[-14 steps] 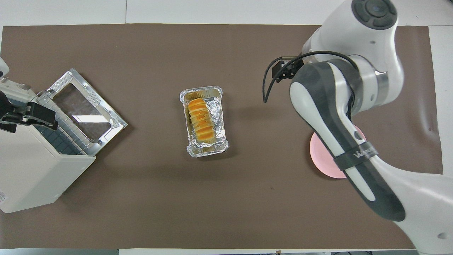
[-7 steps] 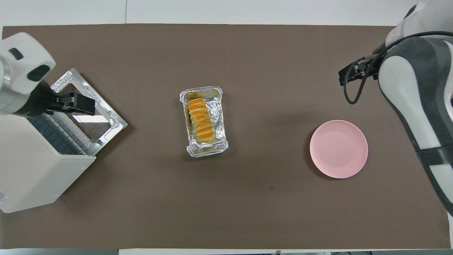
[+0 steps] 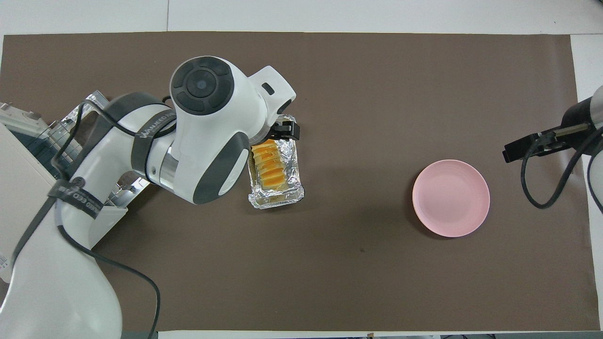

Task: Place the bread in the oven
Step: 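Reach the left gripper to the foil tray and grasp its rim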

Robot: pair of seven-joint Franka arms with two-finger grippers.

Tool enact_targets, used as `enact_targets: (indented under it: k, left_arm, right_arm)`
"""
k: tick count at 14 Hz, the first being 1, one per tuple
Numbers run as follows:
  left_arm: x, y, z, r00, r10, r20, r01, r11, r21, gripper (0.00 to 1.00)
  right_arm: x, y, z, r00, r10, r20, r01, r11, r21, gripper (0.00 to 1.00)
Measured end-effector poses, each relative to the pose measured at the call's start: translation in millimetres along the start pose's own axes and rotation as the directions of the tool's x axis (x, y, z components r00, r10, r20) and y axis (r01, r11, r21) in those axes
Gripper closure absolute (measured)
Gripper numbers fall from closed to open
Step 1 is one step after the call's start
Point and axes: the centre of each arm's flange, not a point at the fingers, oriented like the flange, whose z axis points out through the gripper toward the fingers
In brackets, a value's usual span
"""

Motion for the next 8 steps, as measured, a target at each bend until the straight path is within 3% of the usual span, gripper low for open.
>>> enact_targets:
  k: [5,8]
  left_arm:
    - [-14.7,43.5,87.1,0.999,0.018,0.037,-0.019,0.999,0.047,0.0]
    - [-17.3,50.1,101.7,0.999,0.027,0.038,-0.029,0.999,0.045,0.0]
  right_arm:
    - [-13.8,19.7,1.1,0.999,0.04,0.01,-0.04,0.999,-0.003,0.0]
    - [-14.2,22.0,1.0,0.999,0.042,0.011,-0.042,0.999,-0.015,0.0]
